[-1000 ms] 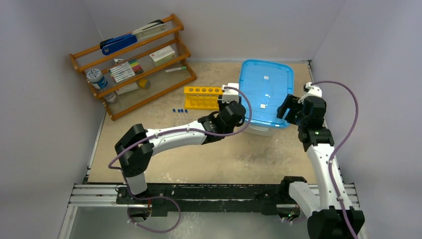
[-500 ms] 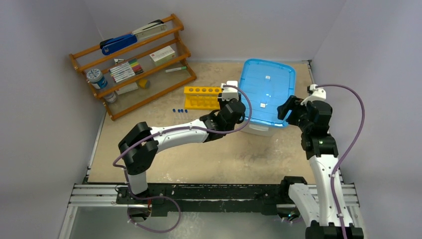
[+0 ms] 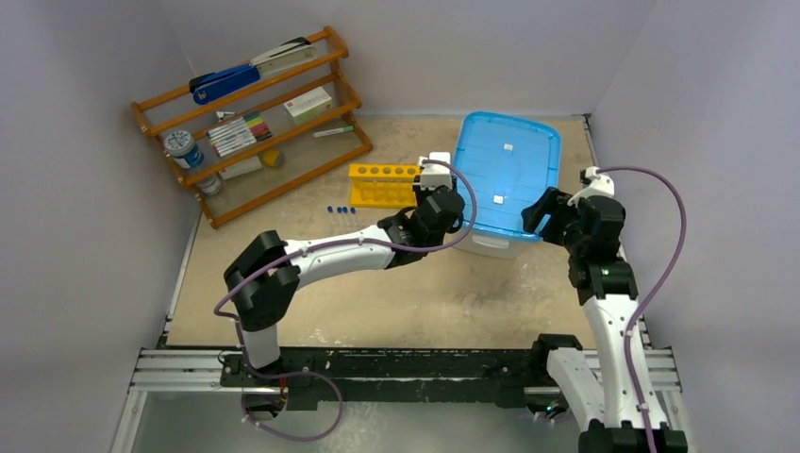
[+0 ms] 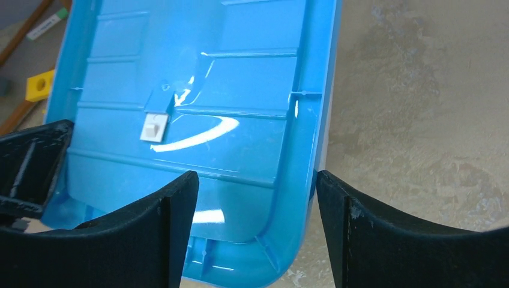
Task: Organize the chemistry lab equipment
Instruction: Pick up the storage box lid from the storage box.
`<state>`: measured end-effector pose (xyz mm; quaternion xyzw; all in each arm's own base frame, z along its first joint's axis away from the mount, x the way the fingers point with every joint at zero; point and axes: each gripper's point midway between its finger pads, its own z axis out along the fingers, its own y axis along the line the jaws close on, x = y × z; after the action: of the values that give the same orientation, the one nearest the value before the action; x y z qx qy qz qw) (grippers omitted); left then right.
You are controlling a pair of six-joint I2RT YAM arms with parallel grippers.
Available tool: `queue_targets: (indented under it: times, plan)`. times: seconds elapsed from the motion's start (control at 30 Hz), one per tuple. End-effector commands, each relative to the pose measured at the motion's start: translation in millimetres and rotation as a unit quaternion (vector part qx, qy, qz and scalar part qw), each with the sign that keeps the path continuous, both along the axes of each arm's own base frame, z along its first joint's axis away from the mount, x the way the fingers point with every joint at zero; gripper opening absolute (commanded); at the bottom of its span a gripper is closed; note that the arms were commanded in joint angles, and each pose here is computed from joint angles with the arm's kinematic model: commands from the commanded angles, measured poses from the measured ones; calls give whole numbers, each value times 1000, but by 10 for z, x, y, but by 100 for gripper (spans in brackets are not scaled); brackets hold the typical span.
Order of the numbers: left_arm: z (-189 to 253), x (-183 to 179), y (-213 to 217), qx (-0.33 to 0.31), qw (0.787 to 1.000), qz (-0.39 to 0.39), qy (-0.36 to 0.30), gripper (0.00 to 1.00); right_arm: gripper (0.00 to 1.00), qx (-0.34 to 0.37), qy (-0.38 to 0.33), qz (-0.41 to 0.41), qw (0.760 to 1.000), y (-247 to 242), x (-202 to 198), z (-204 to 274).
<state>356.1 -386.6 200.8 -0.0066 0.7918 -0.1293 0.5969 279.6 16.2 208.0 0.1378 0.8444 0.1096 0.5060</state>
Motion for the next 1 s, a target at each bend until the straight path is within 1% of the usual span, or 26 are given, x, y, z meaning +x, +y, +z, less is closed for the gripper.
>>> queue_targets:
  times: [0.0,0.13,0.3,0.53,0.67,0.77,0.9,0.97]
  plan:
    - [-186,-18,-59,17,999,-20,26,37,74,35,-76,43,996,202,1,415]
    - [-206,-18,-85,17,999,-24,29,37,73,51,-94,72,992,317,-14,576]
    - [-210,-19,-92,15,999,-26,30,37,73,68,-100,95,988,414,-4,531]
    - [-248,-19,-103,22,999,-28,32,37,71,81,-164,126,975,530,-85,806]
    - [-255,-18,-138,18,999,-33,33,36,71,88,-183,153,967,620,-128,904]
    - [-251,-17,-155,16,999,-36,32,35,71,91,-187,163,965,651,-129,895]
    - [-236,-3,-144,19,999,-36,23,33,71,93,-177,168,965,666,-87,763]
    - [-212,2,-130,25,999,-35,16,30,70,96,-173,170,965,675,-68,713]
